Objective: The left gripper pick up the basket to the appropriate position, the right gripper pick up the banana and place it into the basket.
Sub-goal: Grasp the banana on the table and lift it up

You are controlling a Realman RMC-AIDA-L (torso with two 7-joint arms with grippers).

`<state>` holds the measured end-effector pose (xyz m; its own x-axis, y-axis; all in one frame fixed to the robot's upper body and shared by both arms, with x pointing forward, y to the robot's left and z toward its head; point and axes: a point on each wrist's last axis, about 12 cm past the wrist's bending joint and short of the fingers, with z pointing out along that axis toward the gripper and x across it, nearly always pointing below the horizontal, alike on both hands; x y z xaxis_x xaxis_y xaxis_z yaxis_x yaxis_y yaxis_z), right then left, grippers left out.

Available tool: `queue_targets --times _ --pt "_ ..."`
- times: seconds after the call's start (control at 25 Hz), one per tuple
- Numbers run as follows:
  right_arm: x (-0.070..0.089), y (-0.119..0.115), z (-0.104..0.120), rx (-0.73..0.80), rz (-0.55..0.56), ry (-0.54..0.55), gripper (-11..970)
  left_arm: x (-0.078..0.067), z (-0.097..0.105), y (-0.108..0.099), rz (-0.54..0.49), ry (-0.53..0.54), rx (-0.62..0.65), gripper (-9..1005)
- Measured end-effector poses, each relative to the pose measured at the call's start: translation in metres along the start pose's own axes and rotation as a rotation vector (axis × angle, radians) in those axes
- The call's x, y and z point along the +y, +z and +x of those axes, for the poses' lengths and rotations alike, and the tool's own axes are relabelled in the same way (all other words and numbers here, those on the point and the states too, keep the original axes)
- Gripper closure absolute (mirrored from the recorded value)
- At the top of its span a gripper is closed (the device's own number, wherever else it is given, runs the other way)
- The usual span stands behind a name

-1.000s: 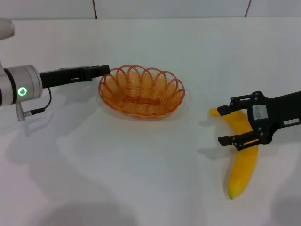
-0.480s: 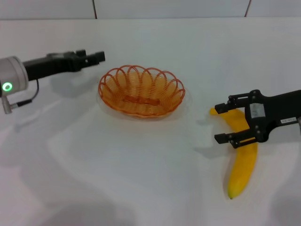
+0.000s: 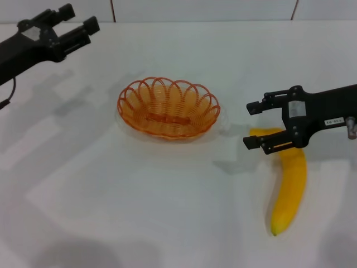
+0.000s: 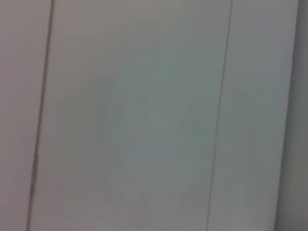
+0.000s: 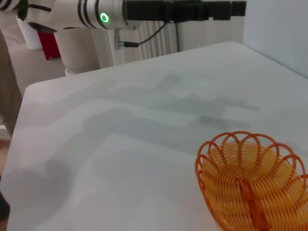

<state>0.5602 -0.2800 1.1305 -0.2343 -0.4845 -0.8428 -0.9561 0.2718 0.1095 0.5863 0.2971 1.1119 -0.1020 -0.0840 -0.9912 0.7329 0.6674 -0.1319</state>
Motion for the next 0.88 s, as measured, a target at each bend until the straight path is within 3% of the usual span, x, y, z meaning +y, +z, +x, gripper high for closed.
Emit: queue_targets --times 0.4,0.68,0.88 --pt "0.018 0.022 -0.036 0.15 0.136 -0.037 154 0.0 0.005 0.002 0.017 -0.041 0.065 231" --pt "0.023 0.031 -0.049 0.265 0.237 -0.022 165 -0.002 0.031 -0.002 0.012 -0.05 0.275 230" --pt "0.023 0.031 -0.05 0.291 0.265 0.004 174 -0.005 0.047 -0.02 -0.007 -0.011 0.317 233"
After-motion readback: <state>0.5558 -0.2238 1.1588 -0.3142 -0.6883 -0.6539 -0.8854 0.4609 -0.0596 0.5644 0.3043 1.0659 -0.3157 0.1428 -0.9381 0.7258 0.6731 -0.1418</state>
